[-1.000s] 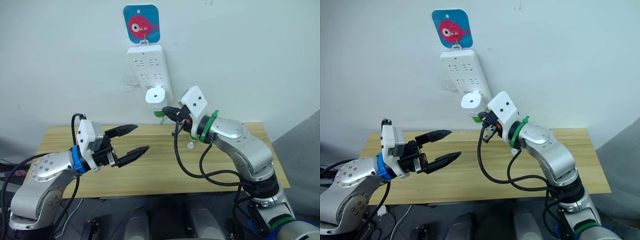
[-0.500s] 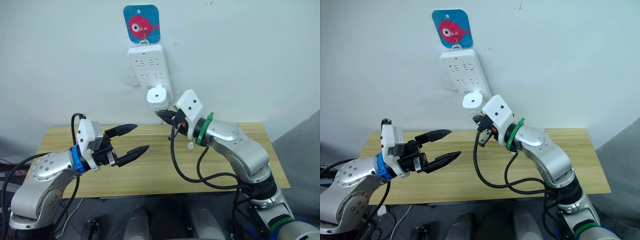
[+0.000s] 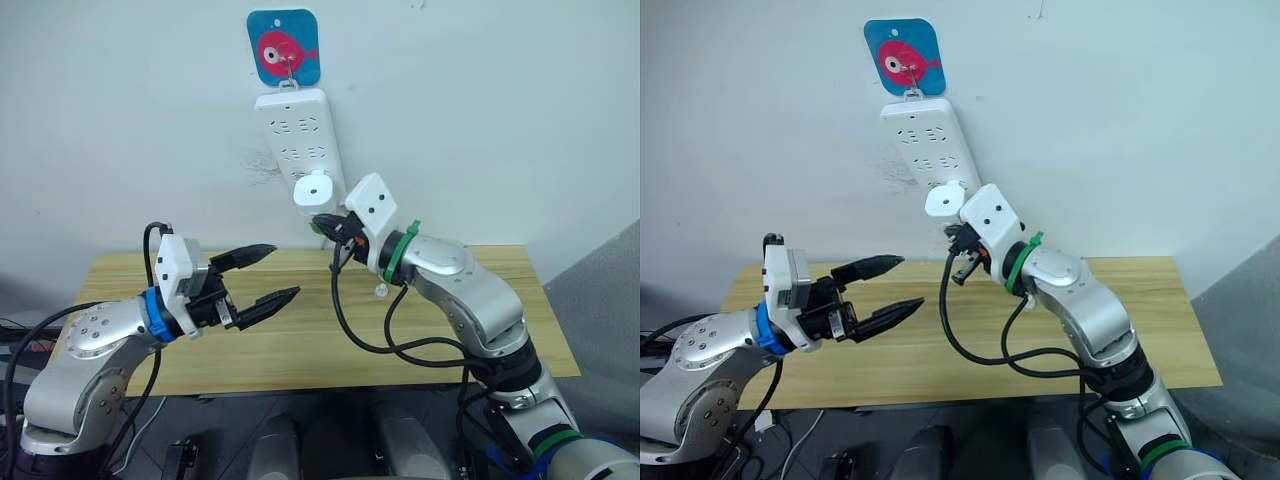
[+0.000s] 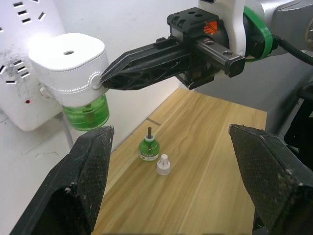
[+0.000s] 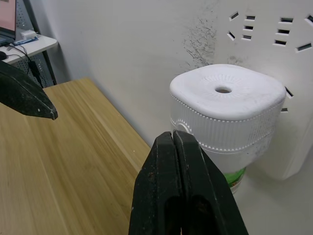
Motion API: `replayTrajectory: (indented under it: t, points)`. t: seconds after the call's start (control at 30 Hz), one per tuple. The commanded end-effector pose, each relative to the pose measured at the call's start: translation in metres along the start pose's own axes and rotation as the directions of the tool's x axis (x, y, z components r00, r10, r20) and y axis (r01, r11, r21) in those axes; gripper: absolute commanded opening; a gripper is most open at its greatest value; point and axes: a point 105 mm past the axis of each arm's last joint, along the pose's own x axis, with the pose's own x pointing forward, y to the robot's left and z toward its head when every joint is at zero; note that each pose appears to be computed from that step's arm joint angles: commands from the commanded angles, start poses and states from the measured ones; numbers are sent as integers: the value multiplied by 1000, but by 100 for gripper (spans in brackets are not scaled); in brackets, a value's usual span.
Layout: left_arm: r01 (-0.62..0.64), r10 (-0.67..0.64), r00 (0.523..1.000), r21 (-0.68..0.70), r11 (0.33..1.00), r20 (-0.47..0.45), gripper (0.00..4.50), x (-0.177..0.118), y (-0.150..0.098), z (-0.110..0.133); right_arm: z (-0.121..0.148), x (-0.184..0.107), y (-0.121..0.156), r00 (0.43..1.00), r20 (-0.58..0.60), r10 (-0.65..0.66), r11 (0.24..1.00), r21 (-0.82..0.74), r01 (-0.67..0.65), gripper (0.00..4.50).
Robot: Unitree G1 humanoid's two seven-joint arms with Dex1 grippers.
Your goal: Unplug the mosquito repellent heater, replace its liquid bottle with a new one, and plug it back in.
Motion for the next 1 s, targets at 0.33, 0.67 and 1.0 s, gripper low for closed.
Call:
replayTrajectory:
  t: [0.33,0.67,1.0]
  points:
    - [17,-18,1000,22,1000,24,400,5,-4,9,12,-1,-17,995,41,-91,995,-43,92,3]
    - [20,-20,999,20,1000,26,400,7,-5,11,13,-5,-29,990,42,-136,989,-51,138,3]
    - [26,-27,999,19,999,32,400,8,-6,12,15,-6,-42,979,50,-197,980,-33,199,3]
